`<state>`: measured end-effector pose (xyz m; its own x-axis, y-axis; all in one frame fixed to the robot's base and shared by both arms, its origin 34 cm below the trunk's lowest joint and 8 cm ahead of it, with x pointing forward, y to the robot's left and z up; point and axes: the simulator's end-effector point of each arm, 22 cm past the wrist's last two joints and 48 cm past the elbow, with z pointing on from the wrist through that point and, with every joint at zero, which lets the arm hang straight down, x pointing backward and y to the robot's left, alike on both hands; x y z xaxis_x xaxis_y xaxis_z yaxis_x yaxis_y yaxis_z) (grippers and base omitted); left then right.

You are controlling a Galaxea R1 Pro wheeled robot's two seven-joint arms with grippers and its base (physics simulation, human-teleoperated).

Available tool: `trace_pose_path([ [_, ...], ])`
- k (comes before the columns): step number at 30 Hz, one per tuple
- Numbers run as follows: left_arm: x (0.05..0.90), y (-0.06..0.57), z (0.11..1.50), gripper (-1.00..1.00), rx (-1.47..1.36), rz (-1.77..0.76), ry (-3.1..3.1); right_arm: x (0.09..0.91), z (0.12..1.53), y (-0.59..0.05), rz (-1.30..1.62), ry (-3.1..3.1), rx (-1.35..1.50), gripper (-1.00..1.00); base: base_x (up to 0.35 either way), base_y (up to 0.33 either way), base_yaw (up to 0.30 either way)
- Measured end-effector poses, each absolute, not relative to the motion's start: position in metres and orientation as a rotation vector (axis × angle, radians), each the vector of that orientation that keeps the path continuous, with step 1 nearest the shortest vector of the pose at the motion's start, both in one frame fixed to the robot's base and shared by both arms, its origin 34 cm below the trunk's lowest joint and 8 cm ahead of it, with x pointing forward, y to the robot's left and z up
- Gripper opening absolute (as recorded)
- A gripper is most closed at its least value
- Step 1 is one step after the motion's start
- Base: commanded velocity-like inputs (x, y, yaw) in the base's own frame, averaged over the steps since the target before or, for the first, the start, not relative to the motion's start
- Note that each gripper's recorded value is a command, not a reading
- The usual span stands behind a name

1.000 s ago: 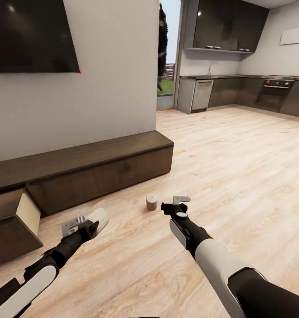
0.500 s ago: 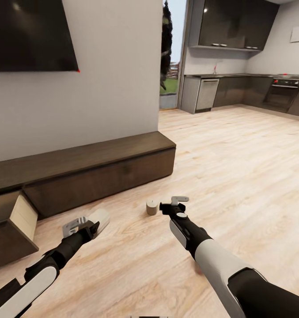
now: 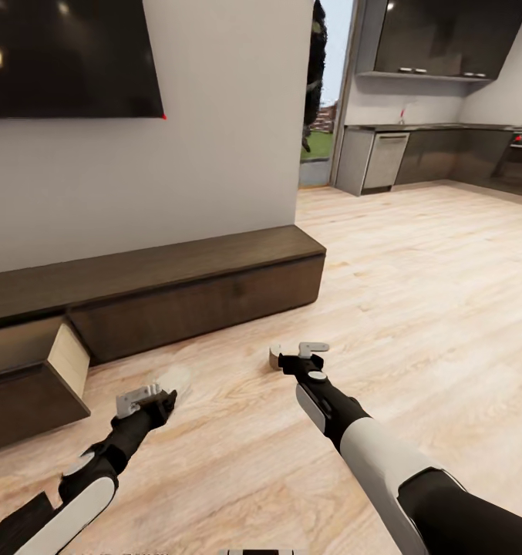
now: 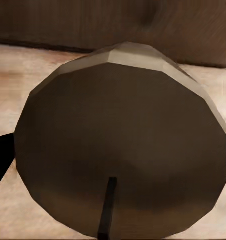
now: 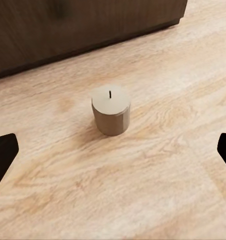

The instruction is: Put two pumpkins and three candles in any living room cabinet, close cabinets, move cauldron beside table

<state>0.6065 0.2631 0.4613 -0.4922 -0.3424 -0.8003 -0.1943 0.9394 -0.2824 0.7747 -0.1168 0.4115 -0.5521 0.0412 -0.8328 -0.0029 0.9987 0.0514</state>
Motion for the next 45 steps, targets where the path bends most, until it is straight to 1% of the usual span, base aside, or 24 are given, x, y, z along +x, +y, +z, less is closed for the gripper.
trace_pose_path([
  [1, 0.606, 0.268, 0.467, -1.0, -0.408, -0.014, 2.055, 0.775, 0.412, -0.117, 0.057, 2.155, 0.027, 1.0, 0.0, 0.0, 0.031],
  [4, 0.592, 0.267, 0.481, -1.0, -0.514, 0.247, 1.987, 0.775, 0.411, -0.117, 0.056, 2.155, 0.028, 1.0, 0.0, 0.0, 0.014],
  [7, 0.579, 0.256, 0.489, -1.0, -0.533, 0.393, 2.0, 0.775, 0.411, -0.118, 0.055, 2.155, 0.029, 1.0, 0.0, 0.0, 0.004],
  [10, 0.575, 0.253, 0.492, -1.0, -0.526, 0.438, 2.013, 0.775, 0.411, -0.117, 0.056, 2.154, 0.029, 1.0, 0.0, 0.0, 0.001],
  [17, 0.576, 0.244, 0.495, -1.0, -0.601, 0.425, 2.028, 0.775, 0.411, -0.117, 0.056, 2.154, 0.029, 1.0, 0.0, 0.0, 0.0],
  [22, 0.586, 0.23, 0.492, -1.0, -0.559, 0.366, 2.083, 0.774, 0.411, -0.117, 0.057, 2.154, 0.029, 1.0, 0.0, 0.0, 0.0],
  [24, 0.597, 0.226, 0.49, -1.0, -0.542, 0.285, 2.1, 0.775, 0.411, -0.117, 0.056, 2.153, 0.029, 1.0, 0.0, 0.0, 0.0],
  [28, 0.602, 0.23, 0.49, -1.0, -0.551, 0.263, 2.101, 0.775, 0.411, -0.118, 0.056, 2.153, 0.029, 1.0, 0.0, 0.0, 0.0],
  [31, 0.605, 0.221, 0.491, -1.0, -0.551, 0.233, 2.114, 0.774, 0.411, -0.118, 0.056, 2.154, 0.029, 1.0, 0.0, 0.0, 0.0],
  [37, 0.607, 0.21, 0.493, -1.0, -0.552, 0.207, 2.125, 0.776, 0.413, -0.117, 0.056, 2.148, 0.028, 1.0, 0.0, 0.0, 0.0],
  [43, 0.607, 0.216, 0.494, -1.0, -0.553, 0.222, 2.116, 0.776, 0.414, -0.118, 0.054, 2.146, 0.03, 1.0, 0.0, 0.0, 0.0],
  [45, 0.607, 0.217, 0.494, -1.0, -0.554, 0.224, 2.115, 0.777, 0.415, -0.117, 0.053, 2.144, 0.029, 1.0, 0.209, 0.032, 0.0],
])
